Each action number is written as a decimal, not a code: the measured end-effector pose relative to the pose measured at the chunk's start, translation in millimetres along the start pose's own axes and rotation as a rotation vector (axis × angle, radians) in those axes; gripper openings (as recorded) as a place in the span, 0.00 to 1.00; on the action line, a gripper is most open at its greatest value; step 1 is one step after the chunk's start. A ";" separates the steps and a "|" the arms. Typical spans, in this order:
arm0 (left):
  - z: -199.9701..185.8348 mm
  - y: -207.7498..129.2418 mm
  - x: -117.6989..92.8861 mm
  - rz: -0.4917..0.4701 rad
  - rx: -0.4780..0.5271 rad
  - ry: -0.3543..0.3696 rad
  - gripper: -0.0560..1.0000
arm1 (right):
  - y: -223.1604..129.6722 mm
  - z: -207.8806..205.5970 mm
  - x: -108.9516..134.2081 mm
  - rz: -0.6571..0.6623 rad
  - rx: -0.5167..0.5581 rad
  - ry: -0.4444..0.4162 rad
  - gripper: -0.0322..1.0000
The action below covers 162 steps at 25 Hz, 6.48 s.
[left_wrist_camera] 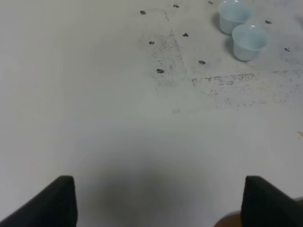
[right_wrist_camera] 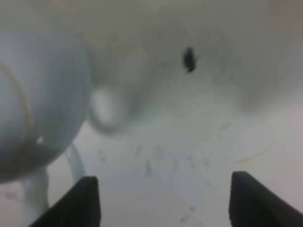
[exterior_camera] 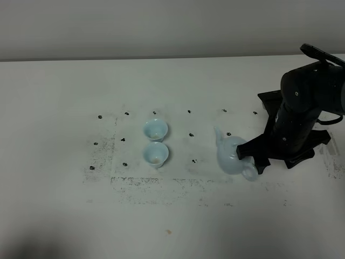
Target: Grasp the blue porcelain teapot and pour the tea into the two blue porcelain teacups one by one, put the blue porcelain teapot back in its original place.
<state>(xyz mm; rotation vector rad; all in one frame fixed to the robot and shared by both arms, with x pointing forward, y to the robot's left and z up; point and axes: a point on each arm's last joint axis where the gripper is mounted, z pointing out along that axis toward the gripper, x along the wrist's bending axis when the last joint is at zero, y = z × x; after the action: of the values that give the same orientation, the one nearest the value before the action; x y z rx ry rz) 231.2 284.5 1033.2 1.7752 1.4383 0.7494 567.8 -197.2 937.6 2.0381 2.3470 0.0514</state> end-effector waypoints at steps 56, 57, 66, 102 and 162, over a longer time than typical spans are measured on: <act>0.0 0.0 0.0 0.000 0.000 0.000 0.70 | -8.8 -2.9 38.6 -0.090 -0.008 0.002 0.57; 0.0 0.0 0.0 0.000 0.000 0.000 0.70 | -8.7 -2.9 38.7 -0.090 -0.009 0.002 0.57; 0.0 0.0 0.0 0.000 0.000 0.000 0.70 | -4.8 2.2 39.8 -0.127 -0.035 0.007 0.57; 0.0 0.0 0.0 0.000 0.000 0.000 0.70 | -1.0 14.2 40.6 -0.125 -0.039 0.003 0.57; 0.0 0.0 0.0 0.000 0.000 0.000 0.70 | -2.5 -2.3 44.9 -0.171 -0.096 -0.016 0.07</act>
<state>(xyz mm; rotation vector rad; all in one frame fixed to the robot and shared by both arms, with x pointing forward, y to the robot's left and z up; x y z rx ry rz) 231.2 284.5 1033.2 1.7752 1.4383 0.7494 558.9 -153.1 939.7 1.7826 2.4472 0.1396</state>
